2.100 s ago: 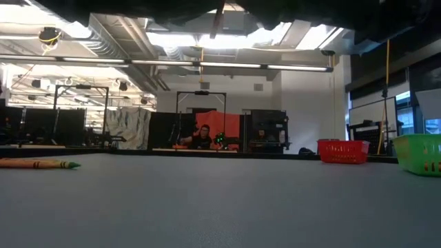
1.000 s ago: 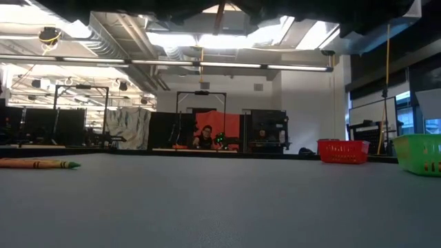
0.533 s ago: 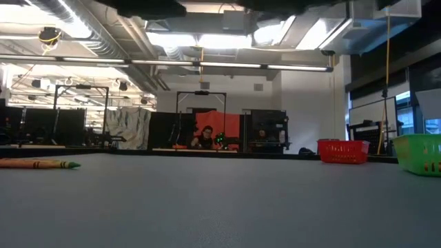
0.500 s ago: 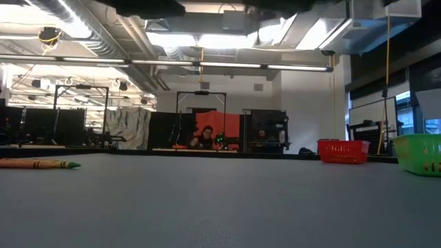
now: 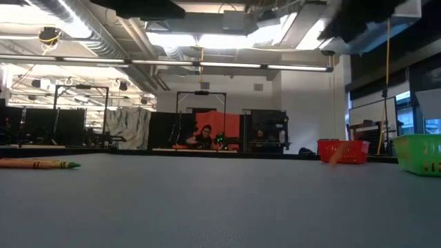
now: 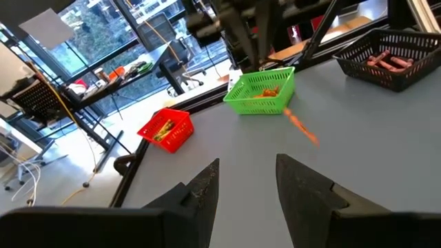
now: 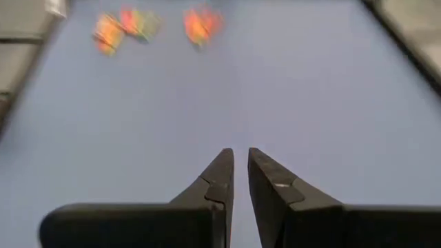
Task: Sort crayons
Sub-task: Put the orange crayon into the green bin
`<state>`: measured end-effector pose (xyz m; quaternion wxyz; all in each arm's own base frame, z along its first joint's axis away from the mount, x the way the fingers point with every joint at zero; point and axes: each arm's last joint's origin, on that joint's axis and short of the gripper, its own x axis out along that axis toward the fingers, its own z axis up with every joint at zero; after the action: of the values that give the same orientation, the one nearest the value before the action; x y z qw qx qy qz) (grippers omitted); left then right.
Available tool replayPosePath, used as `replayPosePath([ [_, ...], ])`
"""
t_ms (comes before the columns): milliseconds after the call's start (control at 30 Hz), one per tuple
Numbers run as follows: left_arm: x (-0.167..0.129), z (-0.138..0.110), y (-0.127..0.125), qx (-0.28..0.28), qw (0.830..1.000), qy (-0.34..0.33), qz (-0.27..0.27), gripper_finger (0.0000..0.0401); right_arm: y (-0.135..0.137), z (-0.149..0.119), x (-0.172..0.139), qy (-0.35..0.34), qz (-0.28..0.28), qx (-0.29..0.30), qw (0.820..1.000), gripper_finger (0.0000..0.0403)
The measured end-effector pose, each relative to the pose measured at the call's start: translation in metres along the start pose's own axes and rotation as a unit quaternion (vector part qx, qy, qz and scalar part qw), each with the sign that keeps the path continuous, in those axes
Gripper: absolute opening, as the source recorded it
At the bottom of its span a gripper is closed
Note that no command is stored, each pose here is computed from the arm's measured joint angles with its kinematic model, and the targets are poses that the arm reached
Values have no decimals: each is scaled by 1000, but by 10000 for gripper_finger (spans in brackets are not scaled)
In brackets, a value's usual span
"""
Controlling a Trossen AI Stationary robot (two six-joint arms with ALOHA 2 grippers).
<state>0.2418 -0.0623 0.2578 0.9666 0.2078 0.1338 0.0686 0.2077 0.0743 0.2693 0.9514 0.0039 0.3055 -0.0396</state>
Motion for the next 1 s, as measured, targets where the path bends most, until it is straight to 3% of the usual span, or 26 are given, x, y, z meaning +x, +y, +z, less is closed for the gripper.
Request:
replayPosePath([
  [233, 0, 0, 0, 0, 1000, 0, -1, 128, -8, -21, -4, 98, -48, 84, 991, 44],
  [433, 0, 0, 0, 0, 1000, -1, -1, 128, -3, -24, 3, 130, -11, 98, 987, 48],
  [633, 0, 0, 0, -1, 1000, -2, -2, 128, 5, -37, 24, 213, 4, 86, 973, 115],
  [800, 0, 0, 0, -1, 1000, -2, -2, 128, 15, -52, 47, 290, 44, 36, 955, 178],
  [1000, 0, 0, 0, -2, 1000, -2, -2, 128, 18, -69, 67, 346, 29, -33, 937, 191],
])
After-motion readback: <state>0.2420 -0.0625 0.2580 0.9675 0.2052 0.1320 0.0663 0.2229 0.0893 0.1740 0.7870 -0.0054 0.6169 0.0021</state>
